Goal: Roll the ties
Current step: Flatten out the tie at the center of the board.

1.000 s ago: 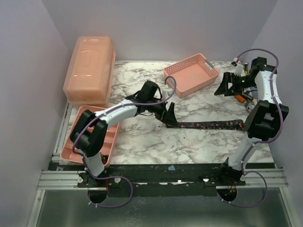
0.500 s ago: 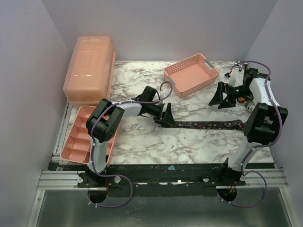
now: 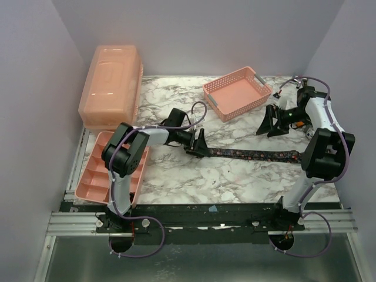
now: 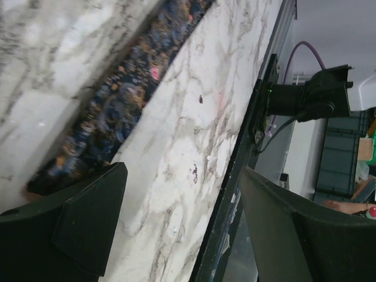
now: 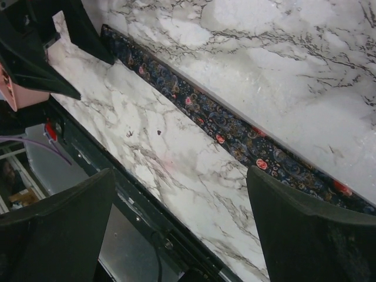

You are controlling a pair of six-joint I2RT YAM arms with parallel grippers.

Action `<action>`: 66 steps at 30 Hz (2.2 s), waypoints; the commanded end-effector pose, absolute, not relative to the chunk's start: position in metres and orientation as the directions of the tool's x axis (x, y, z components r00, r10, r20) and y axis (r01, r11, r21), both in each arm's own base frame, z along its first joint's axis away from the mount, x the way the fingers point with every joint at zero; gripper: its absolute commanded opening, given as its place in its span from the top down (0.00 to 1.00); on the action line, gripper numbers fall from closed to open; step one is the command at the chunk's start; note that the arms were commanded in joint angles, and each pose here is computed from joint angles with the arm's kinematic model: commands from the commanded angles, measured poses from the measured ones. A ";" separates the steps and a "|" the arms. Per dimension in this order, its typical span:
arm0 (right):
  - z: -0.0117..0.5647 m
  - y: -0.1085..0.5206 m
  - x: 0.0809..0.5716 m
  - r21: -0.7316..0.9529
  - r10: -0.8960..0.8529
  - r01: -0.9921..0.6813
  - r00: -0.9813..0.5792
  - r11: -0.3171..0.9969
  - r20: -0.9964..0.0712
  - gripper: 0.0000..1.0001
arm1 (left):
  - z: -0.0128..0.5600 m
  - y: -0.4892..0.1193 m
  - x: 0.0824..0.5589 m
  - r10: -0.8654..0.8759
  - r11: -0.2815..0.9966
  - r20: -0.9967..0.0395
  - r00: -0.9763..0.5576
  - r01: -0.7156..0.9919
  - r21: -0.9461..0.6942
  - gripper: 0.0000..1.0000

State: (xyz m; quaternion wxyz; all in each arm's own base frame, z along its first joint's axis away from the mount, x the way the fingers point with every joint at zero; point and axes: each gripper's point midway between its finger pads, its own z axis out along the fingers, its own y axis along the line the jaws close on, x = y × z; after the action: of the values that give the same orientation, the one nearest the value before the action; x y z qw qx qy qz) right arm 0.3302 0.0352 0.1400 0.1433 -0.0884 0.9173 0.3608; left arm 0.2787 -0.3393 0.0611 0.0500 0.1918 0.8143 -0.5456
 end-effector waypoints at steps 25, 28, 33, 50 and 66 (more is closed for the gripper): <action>0.029 0.156 0.319 -0.017 -0.833 -0.906 -0.381 0.423 -0.400 0.14 | 0.200 -0.246 0.332 0.031 0.484 -0.724 -0.689 0.644 -0.593 0.14; 0.019 0.158 0.315 -0.032 -0.853 -0.917 -0.356 0.398 -0.382 0.19 | 0.198 -0.236 0.339 0.005 0.522 -0.721 -0.693 0.617 -0.589 0.14; 0.006 0.164 0.306 -0.104 -0.895 -0.938 -0.276 0.330 -0.351 0.43 | 0.198 -0.222 0.350 -0.027 0.547 -0.723 -0.690 0.595 -0.588 0.16; 0.046 0.091 0.280 -0.098 -0.902 -0.933 -0.302 0.346 -0.308 0.09 | 0.189 -0.219 0.348 0.098 0.535 -0.783 -0.615 0.696 -0.480 0.19; 0.020 -0.014 0.281 -0.088 -0.909 -0.912 -0.384 0.401 -0.159 0.15 | 0.179 -0.225 0.334 0.144 0.493 -0.771 -0.621 0.720 -0.488 0.19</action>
State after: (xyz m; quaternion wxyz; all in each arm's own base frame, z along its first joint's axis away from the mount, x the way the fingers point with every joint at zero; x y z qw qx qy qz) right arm 0.2852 -0.0048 0.0274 0.1163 -0.5215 0.8452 0.0128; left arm 0.3412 -0.2218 0.1767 0.3443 0.2497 0.8044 -0.4148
